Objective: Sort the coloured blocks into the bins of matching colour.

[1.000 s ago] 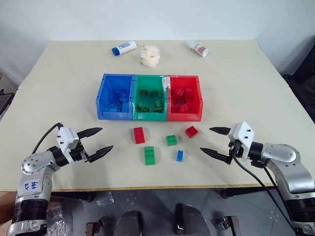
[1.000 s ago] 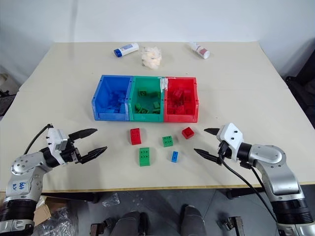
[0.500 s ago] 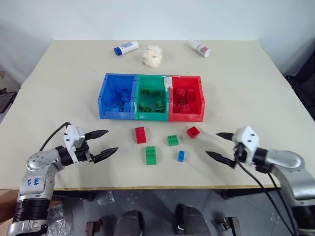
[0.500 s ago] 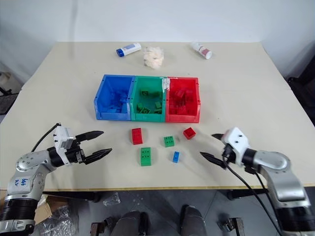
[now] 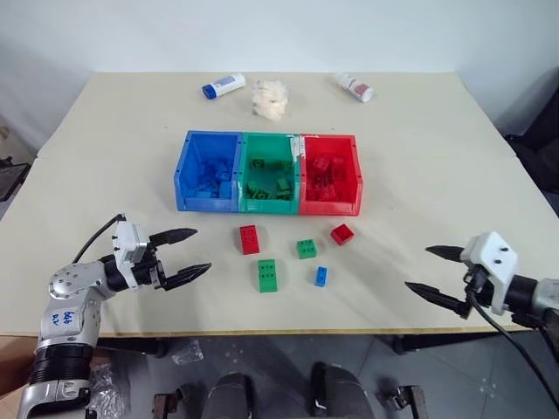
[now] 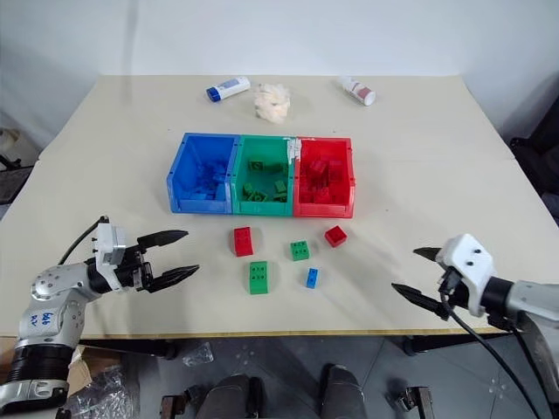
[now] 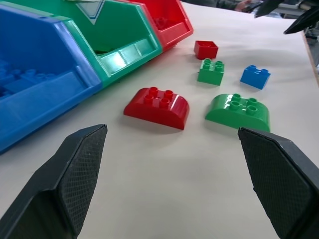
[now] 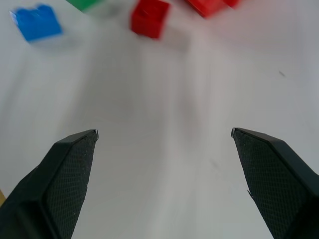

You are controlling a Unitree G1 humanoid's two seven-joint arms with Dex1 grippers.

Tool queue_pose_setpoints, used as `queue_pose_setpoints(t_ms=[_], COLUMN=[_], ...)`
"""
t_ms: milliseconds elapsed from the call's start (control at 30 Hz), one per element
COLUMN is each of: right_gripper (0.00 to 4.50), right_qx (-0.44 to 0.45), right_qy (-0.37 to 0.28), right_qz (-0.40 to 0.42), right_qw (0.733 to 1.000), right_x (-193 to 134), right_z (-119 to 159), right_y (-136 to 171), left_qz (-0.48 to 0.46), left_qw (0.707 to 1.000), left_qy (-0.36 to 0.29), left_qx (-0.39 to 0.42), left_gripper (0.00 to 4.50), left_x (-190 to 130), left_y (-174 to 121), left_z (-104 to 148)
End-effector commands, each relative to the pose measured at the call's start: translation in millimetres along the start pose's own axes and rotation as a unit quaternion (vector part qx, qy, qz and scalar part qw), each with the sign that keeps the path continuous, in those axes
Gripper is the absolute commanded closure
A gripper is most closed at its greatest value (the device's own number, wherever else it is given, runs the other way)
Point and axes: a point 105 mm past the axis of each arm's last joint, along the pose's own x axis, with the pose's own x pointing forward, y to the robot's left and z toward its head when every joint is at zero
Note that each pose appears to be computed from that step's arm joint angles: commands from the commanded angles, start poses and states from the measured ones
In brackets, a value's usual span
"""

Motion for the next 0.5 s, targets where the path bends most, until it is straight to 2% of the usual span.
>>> queue_pose_setpoints(t_ms=[33, 300, 500], right_gripper=[0.0, 0.0, 0.0], right_qx=[-0.012, -0.038, -0.054], right_qy=[-0.028, -0.018, -0.009], right_qz=[0.061, 0.172, 0.221], right_qw=[0.998, 0.984, 0.974], right_x=[27.4, 85.2, 97.8], right_z=[23.5, 39.2, 36.3], right_y=[17.6, 50.0, 66.5], left_qz=[-0.016, -0.049, -0.038], left_qw=[0.999, 0.998, 0.998], left_qy=[-0.023, -0.048, -0.042], left_qx=[0.017, 0.016, 0.013], left_gripper=[0.03, 0.03, 0.03], left_x=[1.1, -6.5, -11.4], left_y=[-7.7, -31.2, -39.9], left_z=[10.0, 14.2, 12.4])
